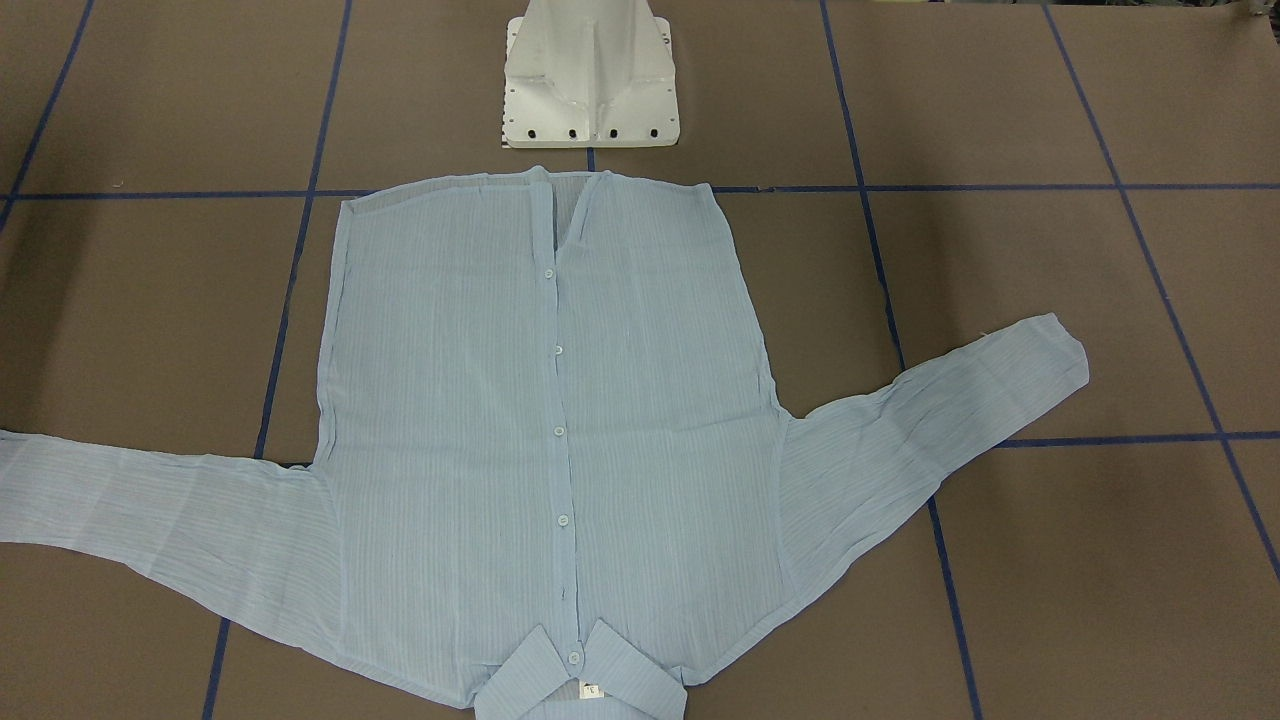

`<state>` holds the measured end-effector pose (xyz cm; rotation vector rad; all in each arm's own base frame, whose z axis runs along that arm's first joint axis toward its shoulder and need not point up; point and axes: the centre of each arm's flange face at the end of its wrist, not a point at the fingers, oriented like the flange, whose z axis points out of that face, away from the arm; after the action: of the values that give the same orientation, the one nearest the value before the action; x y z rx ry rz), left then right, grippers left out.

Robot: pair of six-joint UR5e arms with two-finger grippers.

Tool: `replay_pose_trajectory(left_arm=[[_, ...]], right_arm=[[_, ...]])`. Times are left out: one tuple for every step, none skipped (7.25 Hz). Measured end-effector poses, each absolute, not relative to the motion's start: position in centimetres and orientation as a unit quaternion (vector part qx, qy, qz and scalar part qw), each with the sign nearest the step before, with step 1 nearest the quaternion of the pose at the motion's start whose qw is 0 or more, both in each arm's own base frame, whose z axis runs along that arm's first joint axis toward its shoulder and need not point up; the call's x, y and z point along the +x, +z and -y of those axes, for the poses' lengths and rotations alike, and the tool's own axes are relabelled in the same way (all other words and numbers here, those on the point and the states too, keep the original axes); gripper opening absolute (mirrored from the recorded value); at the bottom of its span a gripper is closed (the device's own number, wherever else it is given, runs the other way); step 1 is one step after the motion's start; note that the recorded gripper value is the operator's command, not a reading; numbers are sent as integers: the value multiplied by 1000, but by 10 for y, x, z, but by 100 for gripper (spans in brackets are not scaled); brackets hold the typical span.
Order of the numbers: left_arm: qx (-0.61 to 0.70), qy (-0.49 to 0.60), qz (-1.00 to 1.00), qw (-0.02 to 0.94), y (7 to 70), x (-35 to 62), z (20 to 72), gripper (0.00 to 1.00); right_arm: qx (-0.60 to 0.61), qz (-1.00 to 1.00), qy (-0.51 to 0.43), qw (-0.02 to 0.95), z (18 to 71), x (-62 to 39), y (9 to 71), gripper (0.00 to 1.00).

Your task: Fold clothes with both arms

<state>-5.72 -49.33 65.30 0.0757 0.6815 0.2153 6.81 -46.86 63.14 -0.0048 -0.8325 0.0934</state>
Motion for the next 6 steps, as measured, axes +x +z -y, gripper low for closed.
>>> replay_pose_trajectory(left_arm=[[44, 109, -333, 936, 649, -57, 496, 99], [57, 114, -332, 935, 642, -57, 502, 99], [71, 118, -331, 933, 632, -56, 510, 99], [86, 124, -337, 929, 619, -55, 519, 99], [107, 136, -348, 922, 607, -48, 529, 99], [125, 152, -359, 913, 604, -36, 534, 99]], right_arm=[[-2, 406, 45, 913, 469, 68, 630, 100], [1, 406, 43, 913, 472, 66, 628, 100], [10, 406, 36, 913, 478, 64, 623, 100], [23, 406, 26, 913, 484, 59, 619, 100], [38, 406, 11, 913, 491, 52, 628, 100], [60, 407, -5, 911, 499, 43, 654, 100]])
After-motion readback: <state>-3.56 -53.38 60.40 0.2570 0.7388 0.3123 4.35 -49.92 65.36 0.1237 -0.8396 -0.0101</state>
